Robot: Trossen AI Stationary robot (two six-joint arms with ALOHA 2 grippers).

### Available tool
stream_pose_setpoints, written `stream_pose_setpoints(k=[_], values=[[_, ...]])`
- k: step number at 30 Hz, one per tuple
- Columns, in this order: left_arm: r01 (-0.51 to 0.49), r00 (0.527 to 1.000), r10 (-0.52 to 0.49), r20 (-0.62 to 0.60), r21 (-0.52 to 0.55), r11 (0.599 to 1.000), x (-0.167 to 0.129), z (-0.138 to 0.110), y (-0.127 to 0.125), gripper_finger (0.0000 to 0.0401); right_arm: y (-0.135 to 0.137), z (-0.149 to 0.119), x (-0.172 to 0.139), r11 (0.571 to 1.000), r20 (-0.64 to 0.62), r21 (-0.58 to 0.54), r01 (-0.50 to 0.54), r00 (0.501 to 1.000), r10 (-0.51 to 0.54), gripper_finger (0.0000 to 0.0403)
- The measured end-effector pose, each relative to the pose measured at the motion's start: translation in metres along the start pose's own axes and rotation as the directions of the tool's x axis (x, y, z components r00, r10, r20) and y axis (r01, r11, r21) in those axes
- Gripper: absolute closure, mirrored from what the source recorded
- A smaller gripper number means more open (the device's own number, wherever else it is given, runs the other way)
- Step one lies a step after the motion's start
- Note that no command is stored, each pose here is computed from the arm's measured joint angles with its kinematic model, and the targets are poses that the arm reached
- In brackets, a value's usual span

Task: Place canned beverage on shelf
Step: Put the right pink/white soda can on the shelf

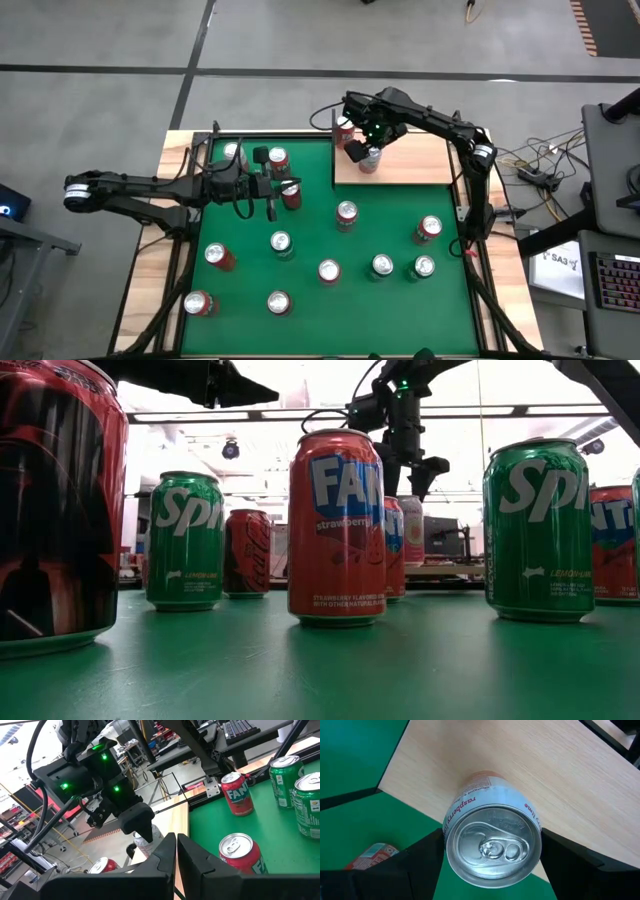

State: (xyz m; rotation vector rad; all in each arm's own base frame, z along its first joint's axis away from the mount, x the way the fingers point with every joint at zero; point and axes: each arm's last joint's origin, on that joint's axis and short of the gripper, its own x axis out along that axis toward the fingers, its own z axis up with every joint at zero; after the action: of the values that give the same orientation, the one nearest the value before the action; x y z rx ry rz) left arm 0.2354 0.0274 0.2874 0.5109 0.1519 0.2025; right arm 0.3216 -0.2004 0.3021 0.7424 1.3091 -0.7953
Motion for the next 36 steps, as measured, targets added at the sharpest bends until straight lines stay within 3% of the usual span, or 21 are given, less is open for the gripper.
stream_pose_setpoints(k=[6, 17, 27, 36], values=[[0.0, 1.0, 0.0, 0.0, 0.0, 1.0, 0.0, 0.0, 0.0, 0.0401, 0.001, 0.002, 0.0, 1.0, 0.016, -0.016, -0.007, 1.0, 0.007, 0.0114], [0.0, 1.0, 0.0, 0.0, 0.0, 1.0, 0.0, 0.0, 0.0, 0.0401, -0.001, 0.001, -0.004, 1.0, 0.029, 0.008, -0.012, 1.0, 0.011, 0.005], [0.0, 1.0, 0.0, 0.0, 0.0, 1.0, 0.0, 0.0, 0.0, 0.0401, -0.005, -0.008, -0.057, 0.996, 0.182, -0.025, -0.081, 0.98, 0.084, 0.0065], [0.0, 1.0, 0.0, 0.0, 0.0, 1.0, 0.0, 0.0, 0.0, 0.0401, 0.0, -0.054, -0.094, 0.984, 0.226, -0.14, -0.113, 0.964, 0.143, 0.0101]])
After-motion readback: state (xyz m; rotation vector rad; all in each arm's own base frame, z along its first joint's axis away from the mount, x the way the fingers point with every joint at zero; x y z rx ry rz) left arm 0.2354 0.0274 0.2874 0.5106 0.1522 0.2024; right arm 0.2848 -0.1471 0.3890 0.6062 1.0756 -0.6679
